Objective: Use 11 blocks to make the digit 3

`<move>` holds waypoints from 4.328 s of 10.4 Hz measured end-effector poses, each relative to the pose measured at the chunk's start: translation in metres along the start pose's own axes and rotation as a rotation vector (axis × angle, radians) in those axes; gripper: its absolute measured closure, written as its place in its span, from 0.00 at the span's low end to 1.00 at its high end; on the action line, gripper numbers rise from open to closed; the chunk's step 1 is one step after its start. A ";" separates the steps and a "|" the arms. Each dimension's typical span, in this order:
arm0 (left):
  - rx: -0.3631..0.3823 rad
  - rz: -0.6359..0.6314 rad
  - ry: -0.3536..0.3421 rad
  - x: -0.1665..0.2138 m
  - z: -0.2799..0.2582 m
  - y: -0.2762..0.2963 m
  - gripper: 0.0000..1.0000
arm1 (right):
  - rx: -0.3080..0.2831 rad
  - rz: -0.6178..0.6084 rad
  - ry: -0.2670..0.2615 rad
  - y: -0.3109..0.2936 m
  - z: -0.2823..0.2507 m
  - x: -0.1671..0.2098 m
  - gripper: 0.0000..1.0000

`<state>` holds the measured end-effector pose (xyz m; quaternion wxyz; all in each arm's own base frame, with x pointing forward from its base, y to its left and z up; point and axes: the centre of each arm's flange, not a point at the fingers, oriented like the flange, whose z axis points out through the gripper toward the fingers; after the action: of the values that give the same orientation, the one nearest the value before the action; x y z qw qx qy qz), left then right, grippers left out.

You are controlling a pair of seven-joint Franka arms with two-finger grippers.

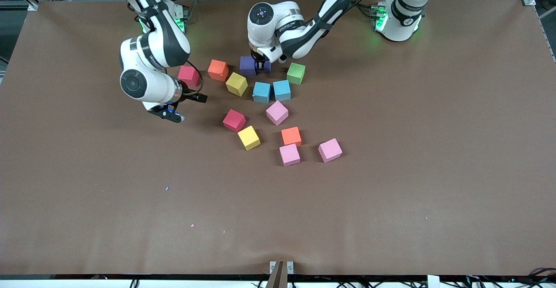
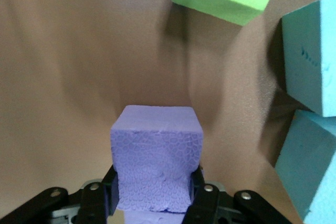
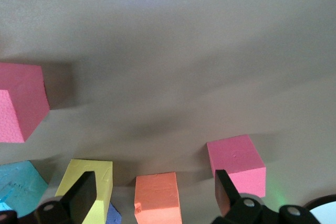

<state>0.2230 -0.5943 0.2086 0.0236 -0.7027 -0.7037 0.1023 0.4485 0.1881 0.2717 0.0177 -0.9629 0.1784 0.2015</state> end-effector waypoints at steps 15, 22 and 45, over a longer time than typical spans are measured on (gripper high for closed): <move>-0.020 0.001 0.004 -0.003 0.008 0.000 0.00 | 0.000 0.011 0.022 -0.011 0.007 -0.003 0.00; -0.048 -0.014 0.025 -0.001 -0.060 0.029 0.00 | -0.013 0.061 0.092 -0.061 0.037 -0.040 0.00; 0.037 0.488 0.128 0.095 -0.074 0.023 0.00 | -0.014 -0.019 0.118 -0.105 0.123 -0.109 0.26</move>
<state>0.2578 -0.4918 0.2662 0.0555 -0.8564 -0.5082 0.0729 0.3450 0.3359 0.1975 0.0025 -0.9750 0.1684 0.1452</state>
